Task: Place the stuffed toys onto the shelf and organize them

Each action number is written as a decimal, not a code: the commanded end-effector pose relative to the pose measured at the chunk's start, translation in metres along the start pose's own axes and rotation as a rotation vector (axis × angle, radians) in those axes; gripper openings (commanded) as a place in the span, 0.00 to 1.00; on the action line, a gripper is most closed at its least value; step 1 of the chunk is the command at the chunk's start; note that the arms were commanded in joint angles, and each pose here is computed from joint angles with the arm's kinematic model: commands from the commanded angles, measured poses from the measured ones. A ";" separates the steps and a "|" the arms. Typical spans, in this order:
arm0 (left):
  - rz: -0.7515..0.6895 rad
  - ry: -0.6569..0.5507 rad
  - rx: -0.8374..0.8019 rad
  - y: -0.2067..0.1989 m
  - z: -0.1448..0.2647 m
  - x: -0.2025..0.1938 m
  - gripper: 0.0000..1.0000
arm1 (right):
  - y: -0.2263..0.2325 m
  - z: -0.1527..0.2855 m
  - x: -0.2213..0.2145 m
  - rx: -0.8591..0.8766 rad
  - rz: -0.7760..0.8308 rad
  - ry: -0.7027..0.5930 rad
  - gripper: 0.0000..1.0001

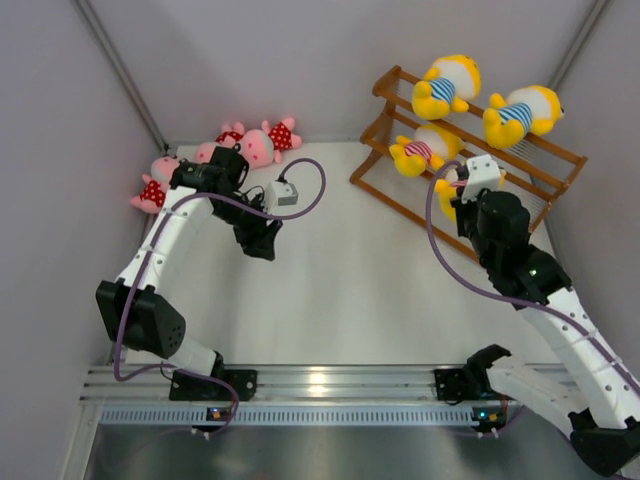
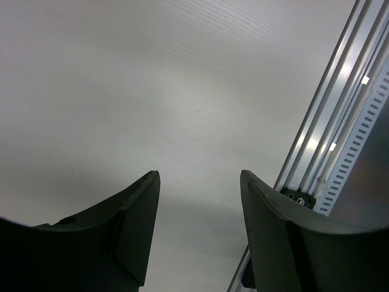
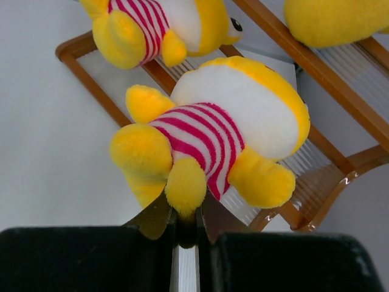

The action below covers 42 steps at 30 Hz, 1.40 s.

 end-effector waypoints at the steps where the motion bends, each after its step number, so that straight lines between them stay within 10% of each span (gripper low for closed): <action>1: -0.010 -0.033 0.007 -0.003 0.009 0.009 0.61 | -0.014 -0.009 -0.006 -0.148 -0.023 -0.060 0.00; 12: -0.021 -0.021 0.023 -0.006 0.010 0.001 0.61 | -0.023 -0.048 -0.028 -0.213 -0.152 -0.240 0.00; 28: -0.028 -0.012 0.030 -0.005 0.010 -0.002 0.62 | -0.048 -0.079 -0.070 -0.196 -0.176 -0.160 0.02; 42: 0.095 0.032 0.203 0.030 0.001 0.001 0.61 | -0.049 -0.042 -0.059 -0.166 -0.301 -0.102 0.68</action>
Point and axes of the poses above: each gripper's point midway between its finger pads, its own z axis back along the fingers, its own y axis along the line the jaws close on, x = y × z, the point moved 5 cm from there along z, back along the fingers, and after that the axes turned 11 degrees about z, right-handed, at the moved point
